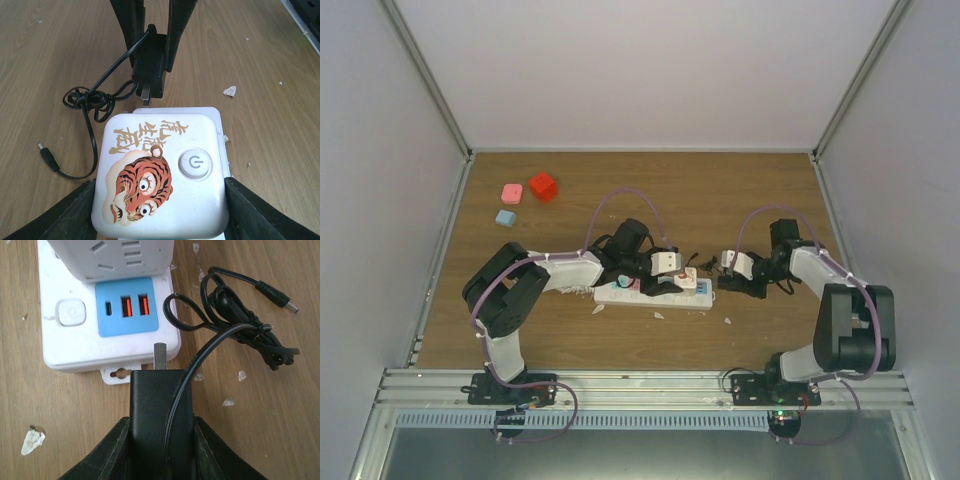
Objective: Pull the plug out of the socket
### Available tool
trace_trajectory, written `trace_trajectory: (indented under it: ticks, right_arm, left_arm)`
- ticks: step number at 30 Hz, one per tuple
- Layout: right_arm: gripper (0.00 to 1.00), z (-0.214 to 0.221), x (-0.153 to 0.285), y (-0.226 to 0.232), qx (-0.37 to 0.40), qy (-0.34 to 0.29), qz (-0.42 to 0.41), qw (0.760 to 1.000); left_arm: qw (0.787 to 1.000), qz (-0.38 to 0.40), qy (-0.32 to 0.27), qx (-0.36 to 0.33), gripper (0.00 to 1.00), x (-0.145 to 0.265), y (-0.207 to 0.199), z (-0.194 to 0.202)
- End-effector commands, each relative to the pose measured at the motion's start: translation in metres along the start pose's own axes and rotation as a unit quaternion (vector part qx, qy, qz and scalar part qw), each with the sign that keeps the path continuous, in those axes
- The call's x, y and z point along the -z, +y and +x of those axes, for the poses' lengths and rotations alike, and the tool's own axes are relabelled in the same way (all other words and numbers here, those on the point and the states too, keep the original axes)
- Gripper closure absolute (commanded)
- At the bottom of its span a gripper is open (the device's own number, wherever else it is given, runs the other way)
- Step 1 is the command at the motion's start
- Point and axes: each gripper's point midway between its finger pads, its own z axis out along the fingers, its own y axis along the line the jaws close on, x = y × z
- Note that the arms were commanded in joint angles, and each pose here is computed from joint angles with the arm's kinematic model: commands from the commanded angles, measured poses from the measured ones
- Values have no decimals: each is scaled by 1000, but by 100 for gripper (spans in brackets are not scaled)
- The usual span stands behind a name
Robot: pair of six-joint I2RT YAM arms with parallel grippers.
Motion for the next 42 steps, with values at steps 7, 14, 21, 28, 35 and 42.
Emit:
trace_trajectory:
  ticks: [7,14,21,28,35,42]
  right_arm:
    - [76,-33,45,-20,-10,-59,19,998]
    - [76,-68,72,-26,-20,-121,29,992]
    - [75,-96,101,-32,6,-149,55,987]
    - [73,-120,124,-30,39,-170,64,983]
    - [72,-152,129,-19,64,-195,55,977]
    - [72,-188,111,2,50,-240,-13,969]
  left_arm:
    - [995,18,81,53,65,-3,-12,52]
    - [997,8,71,39,42,8,-3,27]
    - [998,-11,51,24,18,35,12,-8]
    - [1000,-16,26,9,15,75,17,-43]
    - [999,-25,-26,-39,14,118,3,-89]
    - [988,-58,-60,-128,14,148,-5,-126]
